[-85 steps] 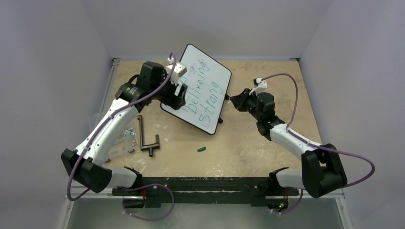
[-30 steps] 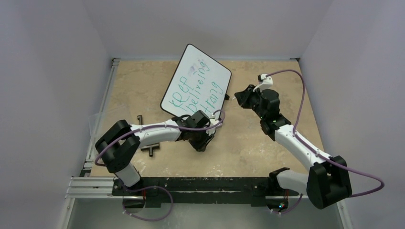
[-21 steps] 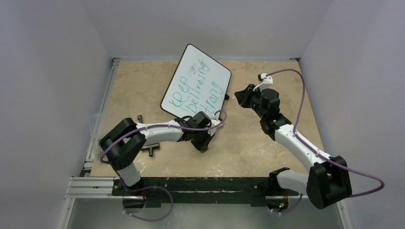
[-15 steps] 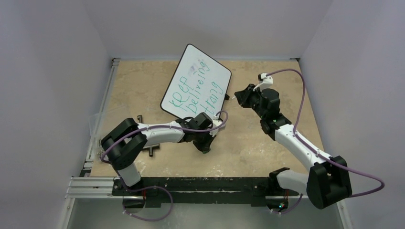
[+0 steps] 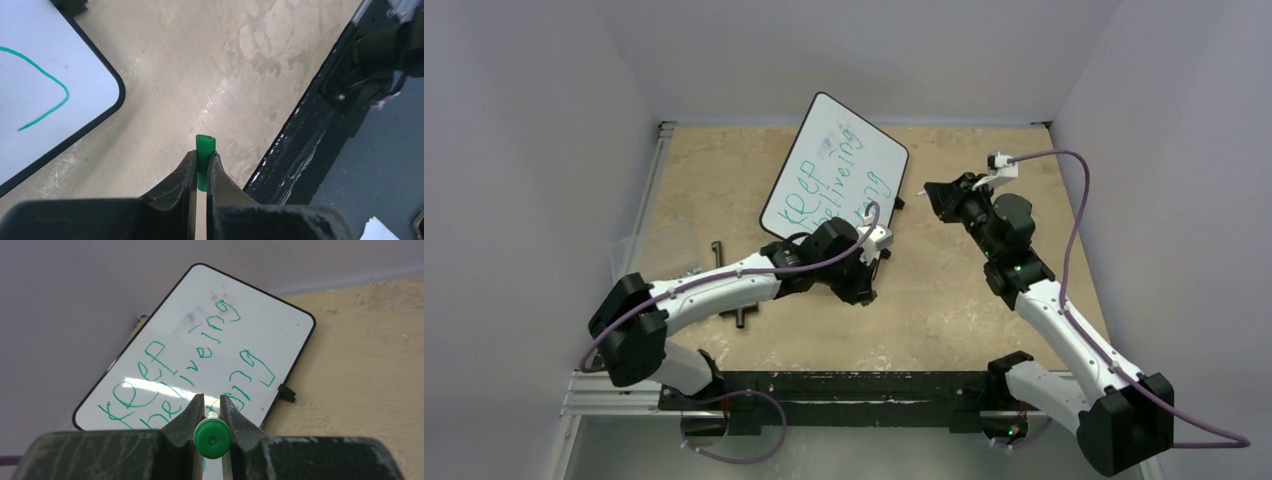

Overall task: Write a sentence on the whiteboard
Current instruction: Pick up the pen cap from the center of the board, then insert the whiteboard marker without the cap into the pen cap.

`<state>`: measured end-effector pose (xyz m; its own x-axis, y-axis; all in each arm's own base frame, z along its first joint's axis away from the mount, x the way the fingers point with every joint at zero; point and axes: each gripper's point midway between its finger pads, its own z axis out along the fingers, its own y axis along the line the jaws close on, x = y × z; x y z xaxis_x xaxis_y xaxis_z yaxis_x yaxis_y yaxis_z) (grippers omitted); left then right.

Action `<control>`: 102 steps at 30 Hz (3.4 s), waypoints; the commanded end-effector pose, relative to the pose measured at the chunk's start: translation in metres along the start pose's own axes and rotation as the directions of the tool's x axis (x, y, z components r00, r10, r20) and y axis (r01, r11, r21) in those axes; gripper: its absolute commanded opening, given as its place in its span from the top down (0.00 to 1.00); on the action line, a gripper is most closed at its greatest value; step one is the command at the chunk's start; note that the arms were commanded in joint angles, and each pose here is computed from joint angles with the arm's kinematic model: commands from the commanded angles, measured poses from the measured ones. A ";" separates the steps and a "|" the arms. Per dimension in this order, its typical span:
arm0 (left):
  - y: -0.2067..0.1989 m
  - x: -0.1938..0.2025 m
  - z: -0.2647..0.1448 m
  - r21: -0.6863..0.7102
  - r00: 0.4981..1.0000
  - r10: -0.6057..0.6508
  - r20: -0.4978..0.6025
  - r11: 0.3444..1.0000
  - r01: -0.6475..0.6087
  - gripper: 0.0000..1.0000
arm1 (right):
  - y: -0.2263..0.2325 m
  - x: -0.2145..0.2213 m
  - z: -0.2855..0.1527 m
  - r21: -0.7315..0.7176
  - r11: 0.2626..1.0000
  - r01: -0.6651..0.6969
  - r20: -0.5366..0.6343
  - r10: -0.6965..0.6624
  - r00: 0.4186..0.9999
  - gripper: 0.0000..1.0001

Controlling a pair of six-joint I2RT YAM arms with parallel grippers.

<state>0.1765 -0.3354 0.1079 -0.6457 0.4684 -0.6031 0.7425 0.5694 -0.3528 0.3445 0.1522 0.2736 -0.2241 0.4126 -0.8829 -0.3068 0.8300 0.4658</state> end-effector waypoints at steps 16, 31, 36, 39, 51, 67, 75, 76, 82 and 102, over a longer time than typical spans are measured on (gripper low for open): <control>0.004 -0.164 -0.127 0.043 0.729 -0.397 0.558 0.891 0.452 1.00 | 0.057 -0.063 -0.044 -0.255 0.960 0.116 0.284 -0.040 0.958 1.00; 0.055 -0.175 -0.163 0.153 0.226 -0.798 0.559 0.368 0.917 1.00 | 0.105 -0.057 -0.053 -0.382 0.854 0.354 0.430 -0.175 0.886 1.00; 0.052 -0.171 -0.156 0.240 0.054 -0.886 0.460 0.183 0.954 1.00 | 0.128 -0.052 -0.054 -0.411 0.803 0.432 0.485 -0.209 0.849 1.00; 0.050 -0.172 -0.154 0.270 0.005 -0.906 0.422 0.131 0.954 1.00 | 0.138 -0.046 -0.056 -0.417 0.777 0.472 0.518 -0.223 0.826 1.00; 0.036 -0.173 -0.148 0.349 -0.144 -0.956 0.255 -0.048 0.936 1.00 | 0.162 -0.025 -0.053 -0.403 0.708 0.580 0.582 -0.291 0.759 1.00; 0.045 -0.180 -0.149 0.425 -0.218 -0.950 0.224 -0.107 0.899 1.00 | 0.156 -0.005 -0.047 -0.394 0.719 0.572 0.527 -0.334 0.782 1.00; 0.047 -0.181 -0.144 0.430 -0.230 -0.951 0.209 -0.122 0.895 1.00 | 0.155 0.004 -0.043 -0.402 0.721 0.565 0.504 -0.341 0.793 1.00; 0.048 -0.180 -0.144 0.430 -0.232 -0.951 0.206 -0.125 0.894 1.00 | 0.154 0.004 -0.042 -0.401 0.722 0.565 0.504 -0.341 0.793 1.00; 0.050 -0.177 -0.143 0.431 -0.246 -0.946 0.209 -0.137 0.892 1.00 | 0.155 0.009 -0.038 -0.405 0.719 0.565 0.490 -0.351 0.798 1.00; 0.047 -0.179 -0.149 0.454 -0.248 -0.949 0.194 -0.137 0.880 1.00 | 0.152 0.023 -0.026 -0.395 0.711 0.581 0.461 -0.394 0.795 1.00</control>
<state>0.3013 -0.2946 0.2821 -0.4989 -0.8048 0.3215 -0.6273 0.0794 -0.7747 0.2661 0.2756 0.3181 0.3314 0.1840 -0.9254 -0.7289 0.6727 -0.1273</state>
